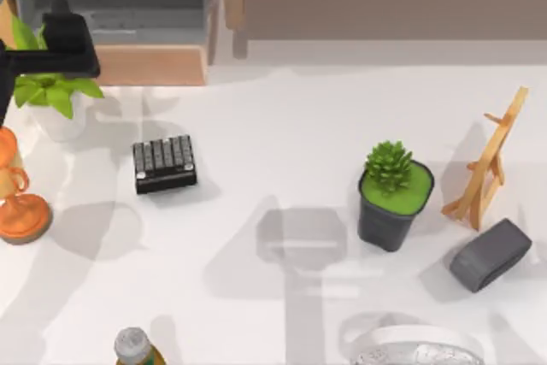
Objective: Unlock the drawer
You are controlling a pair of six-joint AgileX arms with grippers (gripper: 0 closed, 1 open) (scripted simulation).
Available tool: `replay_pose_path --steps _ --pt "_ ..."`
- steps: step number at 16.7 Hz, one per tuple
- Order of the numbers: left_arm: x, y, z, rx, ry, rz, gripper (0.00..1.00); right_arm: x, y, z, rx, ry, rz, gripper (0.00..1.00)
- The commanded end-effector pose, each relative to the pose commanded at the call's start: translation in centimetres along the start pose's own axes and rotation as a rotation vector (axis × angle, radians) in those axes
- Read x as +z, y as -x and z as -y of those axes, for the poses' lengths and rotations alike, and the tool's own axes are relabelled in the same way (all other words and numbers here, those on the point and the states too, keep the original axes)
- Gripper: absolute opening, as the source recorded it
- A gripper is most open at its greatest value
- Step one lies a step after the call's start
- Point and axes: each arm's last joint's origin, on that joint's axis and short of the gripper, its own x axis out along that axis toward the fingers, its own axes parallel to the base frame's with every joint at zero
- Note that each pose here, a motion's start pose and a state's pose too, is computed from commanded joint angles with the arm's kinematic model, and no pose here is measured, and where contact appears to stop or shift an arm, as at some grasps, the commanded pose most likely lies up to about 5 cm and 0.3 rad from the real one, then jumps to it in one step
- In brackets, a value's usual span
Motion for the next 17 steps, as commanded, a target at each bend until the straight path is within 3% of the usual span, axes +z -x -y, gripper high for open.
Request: replay_pose_path --steps 6,9,13,17 --pt "0.0 -0.2 -0.3 0.007 -0.012 -0.001 1.00 0.0 0.0 0.0 0.000 0.000 0.000 1.00" --pt "0.1 -2.4 -1.9 0.041 -0.106 0.006 1.00 0.0 0.0 0.0 0.000 0.000 0.000 1.00" --pt "-0.7 -7.3 -6.4 0.095 -0.380 -0.002 1.00 0.0 0.0 0.0 0.000 0.000 0.000 1.00" --pt "-3.7 -12.2 -12.7 0.112 -0.794 -0.033 1.00 0.0 0.0 0.0 0.000 0.000 0.000 1.00"
